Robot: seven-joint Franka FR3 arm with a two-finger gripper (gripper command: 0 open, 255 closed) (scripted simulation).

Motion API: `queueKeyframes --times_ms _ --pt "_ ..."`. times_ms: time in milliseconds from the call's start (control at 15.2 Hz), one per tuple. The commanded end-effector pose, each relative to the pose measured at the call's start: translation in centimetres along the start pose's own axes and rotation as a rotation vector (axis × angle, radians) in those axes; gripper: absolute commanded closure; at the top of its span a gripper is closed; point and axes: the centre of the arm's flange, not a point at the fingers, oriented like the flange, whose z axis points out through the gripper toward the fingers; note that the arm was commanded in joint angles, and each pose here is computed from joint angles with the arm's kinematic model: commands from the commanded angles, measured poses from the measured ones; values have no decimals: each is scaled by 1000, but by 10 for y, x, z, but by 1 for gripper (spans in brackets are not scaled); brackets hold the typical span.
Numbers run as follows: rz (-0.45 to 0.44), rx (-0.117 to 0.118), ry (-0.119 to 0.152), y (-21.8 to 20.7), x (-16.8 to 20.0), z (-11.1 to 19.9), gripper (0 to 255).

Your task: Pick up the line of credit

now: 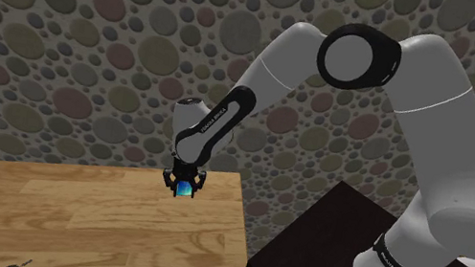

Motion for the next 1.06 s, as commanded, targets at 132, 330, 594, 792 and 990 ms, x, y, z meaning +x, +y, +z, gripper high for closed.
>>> queueKeyframes --times_ms 132,330,594,792,990 --pt "0 0 -1 0 -3 -17 255" --pt "0 0 -1 -1 -5 -33 255" --pt "0 0 -1 -1 -8 -54 255" --pt "0 0 -1 -2 -10 -70 255" --pt "0 0 -1 -2 -11 -76 255"
